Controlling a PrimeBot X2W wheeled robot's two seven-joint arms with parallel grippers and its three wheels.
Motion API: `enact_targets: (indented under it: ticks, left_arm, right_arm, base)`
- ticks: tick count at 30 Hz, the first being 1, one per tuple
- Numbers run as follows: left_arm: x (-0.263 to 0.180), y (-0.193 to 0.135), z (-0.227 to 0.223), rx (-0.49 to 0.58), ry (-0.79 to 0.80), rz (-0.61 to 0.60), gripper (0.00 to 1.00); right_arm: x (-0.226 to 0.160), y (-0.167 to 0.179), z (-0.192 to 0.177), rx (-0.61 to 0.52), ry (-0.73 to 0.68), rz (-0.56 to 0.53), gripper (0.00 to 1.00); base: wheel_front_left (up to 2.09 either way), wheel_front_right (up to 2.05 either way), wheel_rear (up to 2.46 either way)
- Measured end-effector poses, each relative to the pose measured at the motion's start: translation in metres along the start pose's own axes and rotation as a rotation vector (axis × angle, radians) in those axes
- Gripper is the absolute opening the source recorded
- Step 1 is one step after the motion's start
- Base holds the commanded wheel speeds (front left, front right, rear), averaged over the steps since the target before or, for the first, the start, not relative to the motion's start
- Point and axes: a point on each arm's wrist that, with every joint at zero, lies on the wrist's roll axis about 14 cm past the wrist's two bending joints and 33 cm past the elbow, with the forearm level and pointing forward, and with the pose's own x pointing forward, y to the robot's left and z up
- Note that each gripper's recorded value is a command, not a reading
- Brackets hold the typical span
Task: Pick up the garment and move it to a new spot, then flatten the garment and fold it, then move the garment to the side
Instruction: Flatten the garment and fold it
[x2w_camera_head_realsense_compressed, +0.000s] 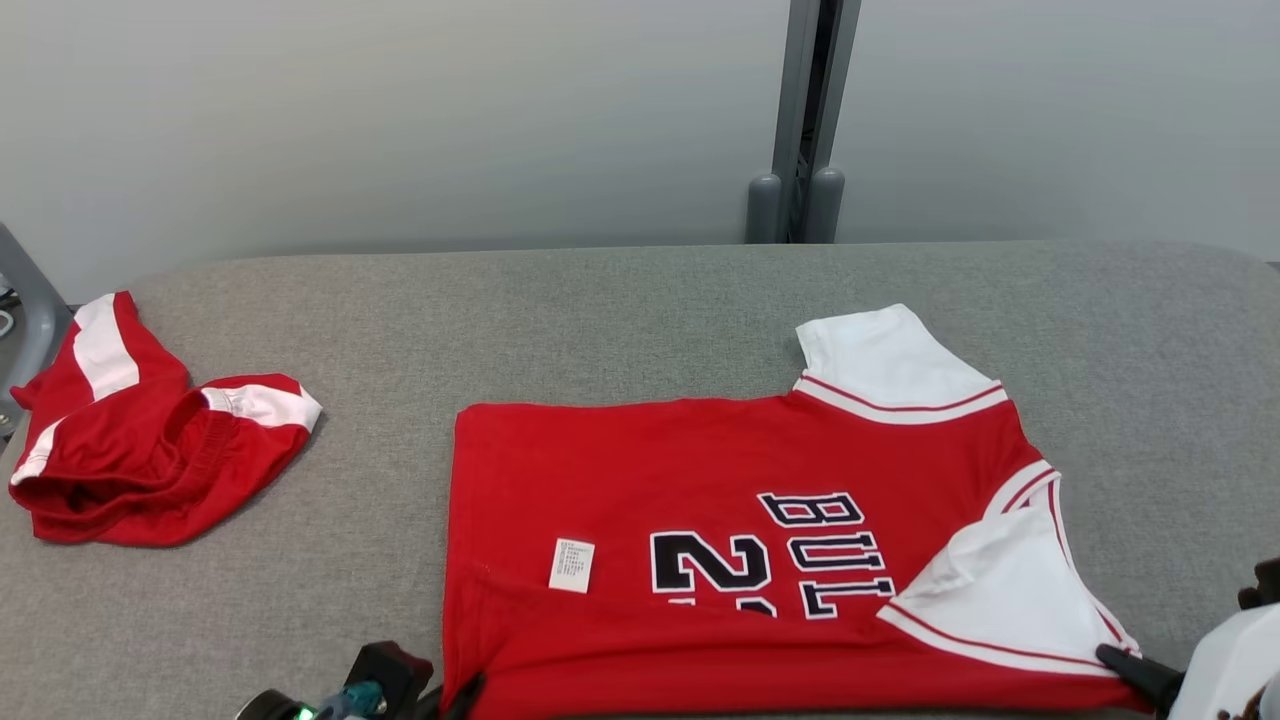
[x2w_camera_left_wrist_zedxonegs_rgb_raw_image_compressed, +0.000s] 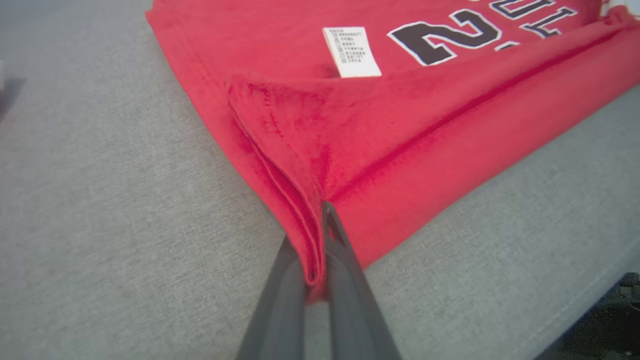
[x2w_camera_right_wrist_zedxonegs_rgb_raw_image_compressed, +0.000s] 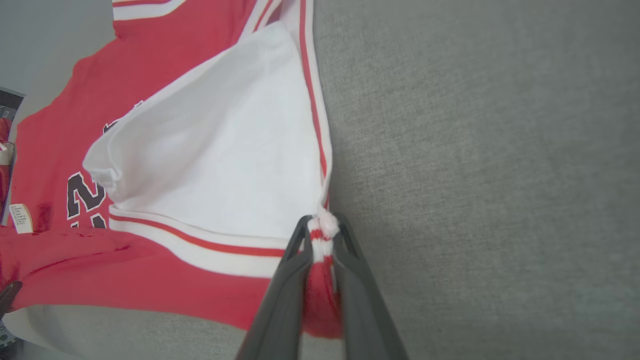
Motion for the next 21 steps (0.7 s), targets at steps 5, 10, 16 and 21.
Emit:
enact_targets:
  ticks: [5, 10, 16, 21]
  left_arm:
    - [-0.014, -0.005, -0.006, -0.03, 0.02, 0.002, 0.0]
    - [-0.027, -0.009, -0.012, -0.043, 0.04, 0.001, 0.0]
    - [-0.035, -0.016, -0.018, -0.065, 0.066, -0.008, 0.0]
    - [-0.037, -0.017, -0.021, -0.061, 0.088, -0.012, 0.33]
  right_arm:
    - [-0.01, -0.005, -0.012, 0.031, 0.016, -0.001, 0.0]
    - [-0.016, -0.007, -0.03, 0.063, 0.051, -0.009, 0.0]
    - [-0.023, -0.005, -0.046, 0.095, 0.088, -0.014, 0.0]
    - [-0.025, 0.001, -0.045, 0.118, 0.087, -0.003, 0.29]
  base:
    - [0.0, 0.0, 0.0]
    - [0.0, 0.0, 0.0]
    - [0.0, 0.0, 0.0]
    - [0.0, 0.0, 0.0]
